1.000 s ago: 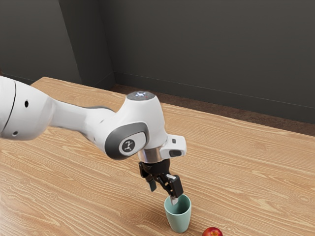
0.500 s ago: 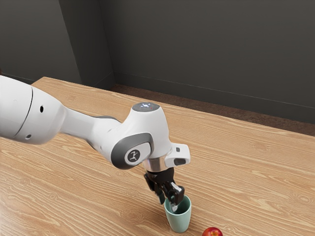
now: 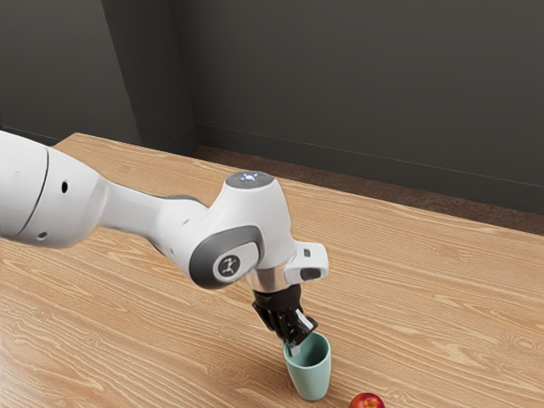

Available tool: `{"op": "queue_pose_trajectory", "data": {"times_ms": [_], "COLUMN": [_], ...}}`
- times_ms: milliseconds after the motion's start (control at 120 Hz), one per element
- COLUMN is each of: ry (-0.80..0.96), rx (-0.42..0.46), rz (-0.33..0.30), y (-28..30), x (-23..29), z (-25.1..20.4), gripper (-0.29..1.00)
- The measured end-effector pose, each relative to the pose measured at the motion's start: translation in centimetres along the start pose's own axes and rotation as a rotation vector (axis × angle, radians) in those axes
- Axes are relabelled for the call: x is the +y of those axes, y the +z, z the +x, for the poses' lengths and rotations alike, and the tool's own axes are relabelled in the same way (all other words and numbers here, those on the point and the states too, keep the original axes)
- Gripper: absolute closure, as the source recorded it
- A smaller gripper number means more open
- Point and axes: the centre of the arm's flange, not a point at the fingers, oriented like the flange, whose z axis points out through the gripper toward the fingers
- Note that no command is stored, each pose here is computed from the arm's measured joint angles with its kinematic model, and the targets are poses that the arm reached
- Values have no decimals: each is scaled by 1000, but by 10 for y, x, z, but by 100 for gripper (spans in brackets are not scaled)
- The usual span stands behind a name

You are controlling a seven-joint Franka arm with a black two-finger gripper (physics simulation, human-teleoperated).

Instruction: Place the right cup onto the left cup

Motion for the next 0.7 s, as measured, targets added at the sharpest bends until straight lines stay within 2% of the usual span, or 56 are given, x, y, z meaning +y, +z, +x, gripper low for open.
{"op": "queue_pose_trajectory", "data": {"times_ms": [333, 500, 700], "ry": [-9, -112, -119], "rx": [88, 129, 132], "rz": [33, 49, 71], "y": [-86, -142, -179], "x": [-3, -68, -91], "z": [-11, -4, -1], "gripper": [78, 78, 78]}}
